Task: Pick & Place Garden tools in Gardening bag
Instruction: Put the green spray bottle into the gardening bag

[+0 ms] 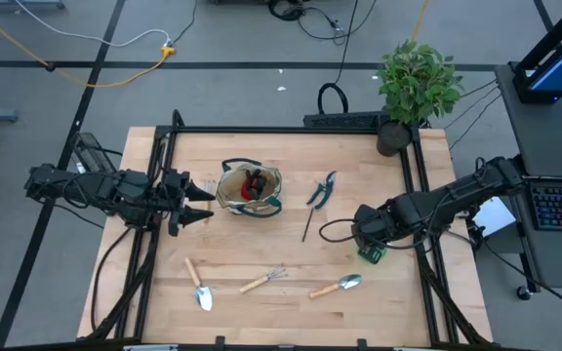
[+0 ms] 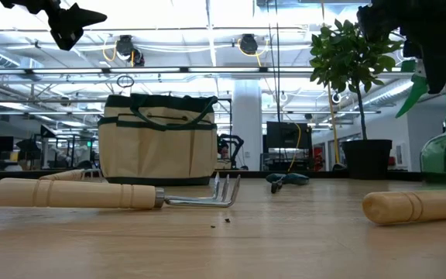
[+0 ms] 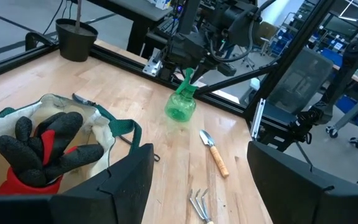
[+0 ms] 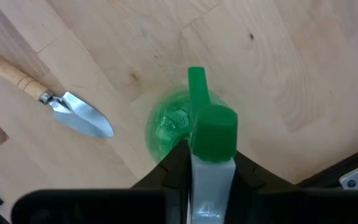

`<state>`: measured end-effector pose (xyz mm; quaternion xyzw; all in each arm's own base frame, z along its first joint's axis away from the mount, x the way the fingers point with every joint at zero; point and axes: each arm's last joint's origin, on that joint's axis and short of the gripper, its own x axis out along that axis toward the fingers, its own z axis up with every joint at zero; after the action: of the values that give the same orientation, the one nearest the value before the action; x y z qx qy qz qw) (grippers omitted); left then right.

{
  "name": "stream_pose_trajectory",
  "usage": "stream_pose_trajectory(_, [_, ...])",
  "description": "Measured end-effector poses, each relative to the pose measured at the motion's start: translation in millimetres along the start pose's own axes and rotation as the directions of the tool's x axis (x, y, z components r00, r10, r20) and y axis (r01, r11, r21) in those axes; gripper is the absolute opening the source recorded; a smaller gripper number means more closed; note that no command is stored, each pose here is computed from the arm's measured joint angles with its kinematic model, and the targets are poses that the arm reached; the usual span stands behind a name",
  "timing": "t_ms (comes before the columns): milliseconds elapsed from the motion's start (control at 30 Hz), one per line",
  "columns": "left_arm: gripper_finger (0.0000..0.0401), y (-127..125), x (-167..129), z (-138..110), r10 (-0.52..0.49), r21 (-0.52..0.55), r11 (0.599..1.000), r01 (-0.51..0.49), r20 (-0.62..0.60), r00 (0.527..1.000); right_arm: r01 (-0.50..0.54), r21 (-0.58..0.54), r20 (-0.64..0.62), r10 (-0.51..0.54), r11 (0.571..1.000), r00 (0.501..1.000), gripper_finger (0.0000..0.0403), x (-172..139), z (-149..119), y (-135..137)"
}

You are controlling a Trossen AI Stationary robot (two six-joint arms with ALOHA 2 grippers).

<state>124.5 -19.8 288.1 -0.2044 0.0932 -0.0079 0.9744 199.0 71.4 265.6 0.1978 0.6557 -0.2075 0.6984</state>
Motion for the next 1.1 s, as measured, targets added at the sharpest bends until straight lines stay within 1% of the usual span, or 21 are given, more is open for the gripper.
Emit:
stream_pose_trajectory(167, [0.0267, 0, 0, 0, 0.000, -0.001, 1.000, 0.000, 0.000, 1.000, -0.010, 0.015, 0.008, 0.010, 1.000, 1.000, 0.0046, -3, 4, -6])
stream_pose_trajectory(300, [0.0267, 0, 0, 0, 0.000, -0.001, 1.000, 0.000, 0.000, 1.000, -0.055, 0.024, 0.014, 0.055, 0.998, 0.998, 0.0055, -12, 11, -13])
stream_pose_trajectory(500, [0.0267, 0, 0, 0, 0.001, 0.011, 1.000, -0.001, 0.001, 1.000, -0.154, -0.032, 0.125, 0.156, 0.988, 0.980, 0.0046, -50, 29, -17])
stream_pose_trajectory(600, [0.0267, 0, 0, 0, 0.006, 0.019, 1.000, -0.006, 0.003, 1.000, -0.228, -0.069, 0.230, 0.237, 0.971, 0.944, 0.0046, -75, 40, -17])
stream_pose_trajectory(667, [0.0267, 0, 0, 0, 0.009, 0.022, 1.000, -0.009, 0.005, 1.000, -0.280, -0.096, 0.310, 0.296, 0.955, 0.903, 0.0047, -91, 49, -17])
stream_pose_trajectory(733, [0.0267, 0, 0, 0, 0.010, 0.026, 1.000, -0.010, 0.005, 1.000, -0.327, -0.138, 0.399, 0.354, 0.935, 0.846, 0.0047, -106, 58, -17])
stream_pose_trajectory(833, [0.0267, 0, 0, 0, 0.009, 0.028, 1.000, -0.010, 0.005, 1.000, -0.377, -0.217, 0.536, 0.432, 0.901, 0.725, 0.0047, -126, 73, -17])
stream_pose_trajectory(933, [0.0267, 0, 0, 0, 0.009, 0.029, 1.000, -0.010, 0.005, 1.000, -0.389, -0.291, 0.651, 0.479, 0.874, 0.588, 0.0047, -140, 88, -17])
stream_pose_trajectory(1000, [0.0267, 0, 0, 0, 0.009, 0.029, 1.000, -0.009, 0.005, 1.000, -0.380, -0.322, 0.706, 0.487, 0.867, 0.514, 0.0047, -146, 97, -19])
stream_pose_trajectory(1067, [0.0267, 0, 0, 0, 0.009, 0.029, 1.000, -0.009, 0.005, 1.000, -0.368, -0.337, 0.745, 0.484, 0.867, 0.458, 0.0047, -148, 109, -20])
stream_pose_trajectory(1100, [0.0267, 0, 0, 0, 0.009, 0.029, 1.000, -0.009, 0.004, 1.000, -0.362, -0.341, 0.754, 0.482, 0.868, 0.447, 0.0047, -148, 113, -21])
